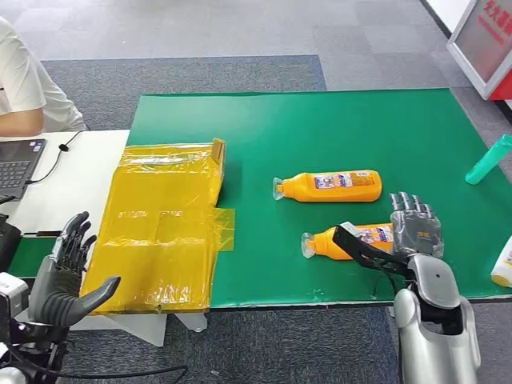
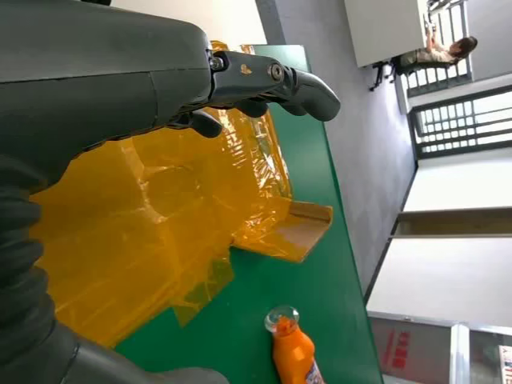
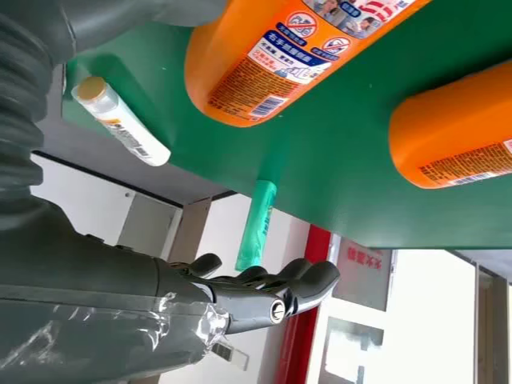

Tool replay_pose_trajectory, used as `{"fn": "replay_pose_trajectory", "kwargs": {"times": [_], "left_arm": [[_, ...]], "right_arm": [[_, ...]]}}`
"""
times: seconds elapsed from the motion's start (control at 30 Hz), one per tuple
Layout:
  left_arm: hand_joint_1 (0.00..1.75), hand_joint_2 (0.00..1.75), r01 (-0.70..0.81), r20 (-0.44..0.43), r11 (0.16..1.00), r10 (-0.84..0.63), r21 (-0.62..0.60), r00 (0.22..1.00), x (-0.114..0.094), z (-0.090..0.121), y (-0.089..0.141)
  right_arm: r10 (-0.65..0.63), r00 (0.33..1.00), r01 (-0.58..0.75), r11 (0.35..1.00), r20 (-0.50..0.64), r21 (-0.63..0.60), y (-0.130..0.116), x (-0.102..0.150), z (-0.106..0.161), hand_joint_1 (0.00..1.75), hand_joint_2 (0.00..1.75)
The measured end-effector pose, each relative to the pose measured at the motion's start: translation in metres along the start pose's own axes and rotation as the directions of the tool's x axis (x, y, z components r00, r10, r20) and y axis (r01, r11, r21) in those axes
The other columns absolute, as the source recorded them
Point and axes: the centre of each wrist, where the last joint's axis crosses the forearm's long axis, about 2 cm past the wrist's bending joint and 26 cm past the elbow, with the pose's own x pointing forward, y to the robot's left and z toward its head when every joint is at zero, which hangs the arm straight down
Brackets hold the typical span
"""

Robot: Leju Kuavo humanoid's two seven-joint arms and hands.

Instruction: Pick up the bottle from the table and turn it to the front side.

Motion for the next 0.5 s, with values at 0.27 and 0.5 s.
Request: {"fn": "replay_pose_trajectory", "kwargs": {"times": [0.27, 0.5], "left_arm": [[0.00, 1.75, 0.002, 0.006, 1.000, -0.002, 0.004, 1.000, 0.001, -0.002, 0.000], [0.00, 1.75, 0.009, 0.005, 1.000, -0.009, 0.003, 1.000, 0.001, -0.002, 0.001]], "right_arm": [[0.041, 0.999, -0.040, 0.998, -0.002, 0.051, 0.005, 0.004, -0.009, 0.00, 1.75], [0.077, 0.997, -0.077, 0.991, 0.007, 0.106, 0.008, 0.004, -0.015, 0.00, 1.75]]}}
